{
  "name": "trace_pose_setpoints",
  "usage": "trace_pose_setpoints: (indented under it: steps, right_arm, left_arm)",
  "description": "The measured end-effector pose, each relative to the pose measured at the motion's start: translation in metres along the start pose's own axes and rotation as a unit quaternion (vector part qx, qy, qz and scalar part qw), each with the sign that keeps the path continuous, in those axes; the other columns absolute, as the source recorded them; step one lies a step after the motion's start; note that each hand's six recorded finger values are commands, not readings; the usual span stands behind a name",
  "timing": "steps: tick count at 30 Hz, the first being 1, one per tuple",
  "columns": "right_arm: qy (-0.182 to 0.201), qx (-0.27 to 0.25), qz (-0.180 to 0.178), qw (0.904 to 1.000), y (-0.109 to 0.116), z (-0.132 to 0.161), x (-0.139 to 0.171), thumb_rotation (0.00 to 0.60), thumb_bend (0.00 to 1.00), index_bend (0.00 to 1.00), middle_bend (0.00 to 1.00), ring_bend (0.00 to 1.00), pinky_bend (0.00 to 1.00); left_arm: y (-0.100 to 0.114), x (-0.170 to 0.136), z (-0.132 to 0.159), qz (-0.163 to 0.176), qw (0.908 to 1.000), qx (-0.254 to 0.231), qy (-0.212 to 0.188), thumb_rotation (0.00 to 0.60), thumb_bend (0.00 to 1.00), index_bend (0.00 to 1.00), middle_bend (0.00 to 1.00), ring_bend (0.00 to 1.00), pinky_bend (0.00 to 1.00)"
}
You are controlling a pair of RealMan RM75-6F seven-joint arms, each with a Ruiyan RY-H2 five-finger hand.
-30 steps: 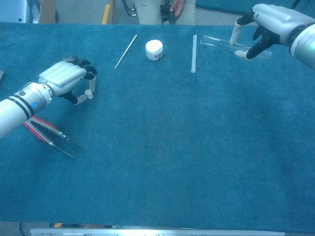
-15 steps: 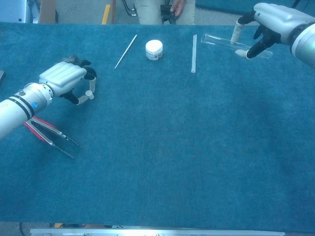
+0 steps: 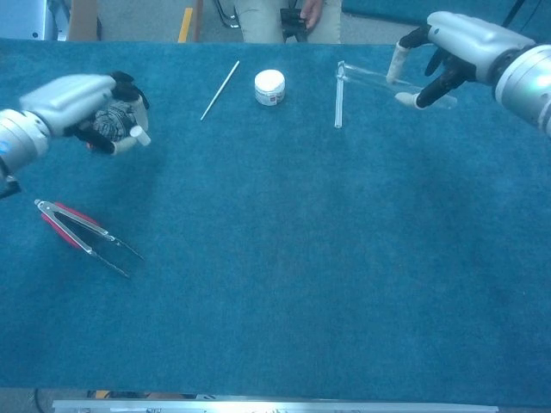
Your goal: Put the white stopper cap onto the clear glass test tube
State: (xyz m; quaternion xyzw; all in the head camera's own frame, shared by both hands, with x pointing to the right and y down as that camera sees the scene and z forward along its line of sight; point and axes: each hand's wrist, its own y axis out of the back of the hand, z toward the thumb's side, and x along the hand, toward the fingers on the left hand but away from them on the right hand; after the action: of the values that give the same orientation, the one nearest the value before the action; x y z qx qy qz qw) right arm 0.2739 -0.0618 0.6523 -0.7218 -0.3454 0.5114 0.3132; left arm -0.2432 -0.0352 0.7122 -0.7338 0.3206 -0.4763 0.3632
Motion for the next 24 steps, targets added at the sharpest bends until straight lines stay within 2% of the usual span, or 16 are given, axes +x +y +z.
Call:
trace_pose_setpoints:
  steps: [7,13,19,24]
  right_arm:
    - [0.026,-0.040,0.017,0.9987,-0.015,0.027,-0.007,0.600,0.34,0.62,0.30,0.11,0.32]
    - [0.046,-0.079,0.038,0.9951,-0.027,0.054,-0.011,0.600,0.34,0.62,0.30,0.11,0.32]
    - [0.063,-0.113,0.060,0.9898,-0.043,0.083,-0.013,0.600,0.34,0.62,0.30,0.11,0.32]
    - [0.073,-0.125,0.066,0.9872,-0.054,0.105,-0.013,0.600,0.34,0.62,0.30,0.11,0.32]
  left_arm:
    - [0.046,-0.027,-0.010,-0.009,0.9971,-0.069,0.030,0.600,0.39,0.53,0.24,0.05,0.09]
    - [0.082,-0.047,-0.009,-0.004,0.9944,-0.098,0.040,0.600,0.39,0.53,0.24,0.05,0.09]
    - [0.103,-0.061,-0.001,0.005,0.9918,-0.121,0.040,0.600,0.39,0.53,0.23,0.05,0.09]
    - [0.111,-0.068,0.007,0.013,0.9895,-0.139,0.037,0.600,0.39,0.53,0.23,0.05,0.09]
